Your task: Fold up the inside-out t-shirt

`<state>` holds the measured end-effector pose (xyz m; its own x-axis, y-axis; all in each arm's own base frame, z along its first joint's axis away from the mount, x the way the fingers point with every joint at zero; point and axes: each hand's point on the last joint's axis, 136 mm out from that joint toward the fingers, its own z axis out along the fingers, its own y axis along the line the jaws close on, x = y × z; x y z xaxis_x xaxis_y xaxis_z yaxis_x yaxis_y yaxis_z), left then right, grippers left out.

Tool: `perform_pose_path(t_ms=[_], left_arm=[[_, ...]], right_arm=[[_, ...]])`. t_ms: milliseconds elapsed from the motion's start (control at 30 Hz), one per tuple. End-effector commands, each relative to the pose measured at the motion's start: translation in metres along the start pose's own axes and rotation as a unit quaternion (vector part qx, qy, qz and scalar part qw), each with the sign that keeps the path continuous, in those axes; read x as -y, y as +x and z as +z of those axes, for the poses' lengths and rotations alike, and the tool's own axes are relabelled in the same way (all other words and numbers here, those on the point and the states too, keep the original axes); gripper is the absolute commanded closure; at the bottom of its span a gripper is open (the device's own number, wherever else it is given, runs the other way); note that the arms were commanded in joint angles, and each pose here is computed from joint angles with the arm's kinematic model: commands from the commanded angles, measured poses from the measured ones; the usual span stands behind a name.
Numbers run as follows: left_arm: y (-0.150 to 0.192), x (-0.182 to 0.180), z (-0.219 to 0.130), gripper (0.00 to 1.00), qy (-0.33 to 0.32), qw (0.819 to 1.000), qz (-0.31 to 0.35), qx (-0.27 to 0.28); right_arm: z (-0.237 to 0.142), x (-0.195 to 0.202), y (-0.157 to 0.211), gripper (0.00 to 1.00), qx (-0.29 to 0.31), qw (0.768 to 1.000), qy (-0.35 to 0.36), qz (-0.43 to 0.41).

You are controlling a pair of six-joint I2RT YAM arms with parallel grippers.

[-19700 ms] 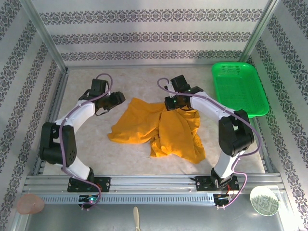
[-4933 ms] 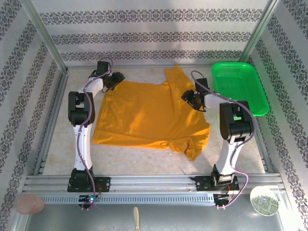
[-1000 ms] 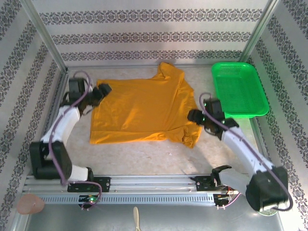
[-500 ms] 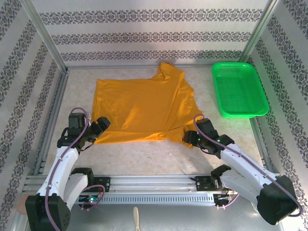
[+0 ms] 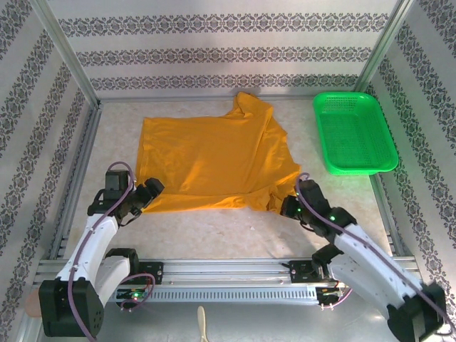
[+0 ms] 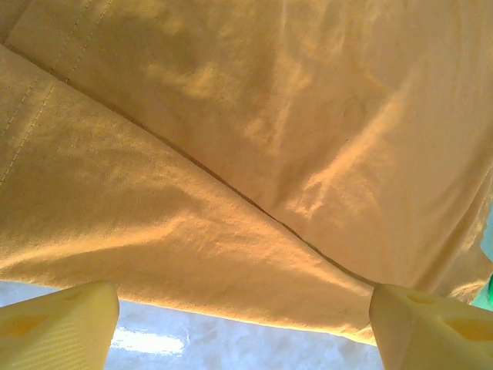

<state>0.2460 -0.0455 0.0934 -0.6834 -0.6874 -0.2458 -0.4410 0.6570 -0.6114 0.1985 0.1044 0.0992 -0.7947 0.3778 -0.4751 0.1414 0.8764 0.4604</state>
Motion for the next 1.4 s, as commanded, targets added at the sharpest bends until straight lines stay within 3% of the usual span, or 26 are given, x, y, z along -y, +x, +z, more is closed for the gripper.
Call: perform_pose_path(t_ms=[0,33,67,133,200,333,567,733,867,1167,1367], left_arm=[[-0.001,-0.001,-0.003,0.15,-0.001,1.0,0.005,0.01],[-0.001,-0.001,-0.004,0.15,-0.004,1.0,0.006,0.011],[-0.001,-0.002,-0.006,0.15,-0.006,1.0,0.006,0.013],[-0.001,-0.003,-0.01,0.15,-0.013,1.0,0.006,0.016],[-0.002,-0.004,-0.014,0.14,-0.019,1.0,0.007,0.021],[-0.004,-0.001,-0.022,0.14,-0.021,0.999,0.011,0.025],[-0.004,0.021,-0.037,0.14,0.005,0.999,0.051,0.009],[0.017,0.034,-0.053,0.14,0.031,0.996,0.084,-0.021],[0.029,0.035,-0.06,0.15,0.048,0.996,0.073,-0.023],[0.026,0.036,-0.056,0.14,0.063,0.997,0.04,-0.008],[0.021,0.037,-0.053,0.14,0.062,0.998,0.033,-0.002]], right_arm=[[-0.015,0.039,0.035,1.0,-0.028,0.997,0.049,0.051],[-0.018,0.046,0.041,1.0,-0.028,0.996,0.052,0.066],[-0.023,0.055,0.047,0.94,-0.024,0.994,0.059,0.085],[-0.035,0.075,0.055,0.64,-0.012,0.99,0.081,0.119],[-0.047,0.086,0.053,0.5,0.02,0.986,0.083,0.143],[-0.05,0.078,0.047,0.52,0.039,0.987,0.051,0.148],[-0.036,0.043,0.048,0.62,-0.038,0.997,0.035,0.063],[-0.036,0.022,0.053,0.61,-0.075,0.997,0.028,-0.006],[-0.035,-0.002,0.065,0.7,-0.097,0.994,0.011,-0.055],[-0.007,-0.051,0.109,0.56,-0.105,0.988,-0.004,-0.109],[0.014,-0.045,0.119,0.54,-0.09,0.991,0.036,-0.096]])
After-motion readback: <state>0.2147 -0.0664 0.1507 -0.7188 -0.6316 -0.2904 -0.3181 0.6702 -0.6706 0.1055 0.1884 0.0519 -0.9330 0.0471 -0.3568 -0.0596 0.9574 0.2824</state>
